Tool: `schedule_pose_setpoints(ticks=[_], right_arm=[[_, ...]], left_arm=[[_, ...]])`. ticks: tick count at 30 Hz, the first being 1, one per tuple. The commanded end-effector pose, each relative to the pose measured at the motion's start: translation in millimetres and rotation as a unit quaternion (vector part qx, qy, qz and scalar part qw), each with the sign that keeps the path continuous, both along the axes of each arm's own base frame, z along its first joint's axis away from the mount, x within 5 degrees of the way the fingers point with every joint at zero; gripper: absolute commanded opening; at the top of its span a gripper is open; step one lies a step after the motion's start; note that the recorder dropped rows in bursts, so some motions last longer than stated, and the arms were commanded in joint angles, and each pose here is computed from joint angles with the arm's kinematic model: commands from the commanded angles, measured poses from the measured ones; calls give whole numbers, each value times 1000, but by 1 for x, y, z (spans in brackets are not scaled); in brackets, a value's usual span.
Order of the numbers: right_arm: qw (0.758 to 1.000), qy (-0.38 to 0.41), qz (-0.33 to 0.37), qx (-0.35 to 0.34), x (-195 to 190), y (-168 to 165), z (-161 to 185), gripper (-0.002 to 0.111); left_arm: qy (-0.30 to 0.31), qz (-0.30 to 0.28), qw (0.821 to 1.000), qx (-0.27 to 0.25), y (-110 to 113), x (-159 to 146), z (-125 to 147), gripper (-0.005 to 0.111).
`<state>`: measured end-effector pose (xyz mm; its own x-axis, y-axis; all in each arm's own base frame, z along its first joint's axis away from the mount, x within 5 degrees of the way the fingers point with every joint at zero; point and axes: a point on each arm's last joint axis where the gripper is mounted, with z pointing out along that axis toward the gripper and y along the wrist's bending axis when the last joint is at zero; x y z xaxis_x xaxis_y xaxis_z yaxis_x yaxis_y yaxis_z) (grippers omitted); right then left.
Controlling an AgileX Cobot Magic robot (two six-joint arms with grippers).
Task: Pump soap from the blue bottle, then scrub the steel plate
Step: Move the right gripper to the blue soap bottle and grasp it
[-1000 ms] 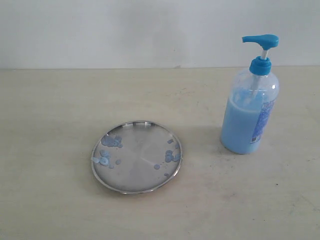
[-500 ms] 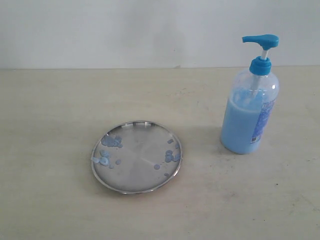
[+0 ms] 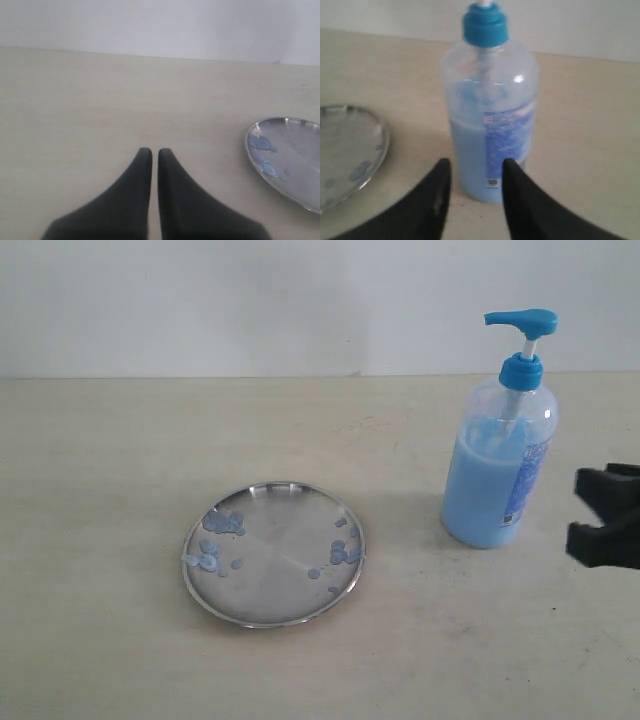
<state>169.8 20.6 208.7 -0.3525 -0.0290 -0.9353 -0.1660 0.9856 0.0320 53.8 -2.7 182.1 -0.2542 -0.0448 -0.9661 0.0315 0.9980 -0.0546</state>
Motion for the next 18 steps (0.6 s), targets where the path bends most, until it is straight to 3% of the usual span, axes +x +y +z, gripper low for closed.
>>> schedule_pose_setpoints(ticks=[1,2,5,9,18], right_arm=[[990,-4,130,-51,20,24,-24,97],[989,-2,139,-49,23,26,-30,104],[990,32,135,-8,35,29,-56,104],[995,78,69,5,40,20,-72,104],[1000,4,10,-14,48,9,-61,104]], left_arm=[[-9,-3,1000,1,0,0,2,4],[-9,-3,1000,1,0,0,2,4],[-6,-3,1000,1,0,0,1,4],[-6,-3,1000,1,0,0,1,4],[-6,-3,1000,1,0,0,1,4]])
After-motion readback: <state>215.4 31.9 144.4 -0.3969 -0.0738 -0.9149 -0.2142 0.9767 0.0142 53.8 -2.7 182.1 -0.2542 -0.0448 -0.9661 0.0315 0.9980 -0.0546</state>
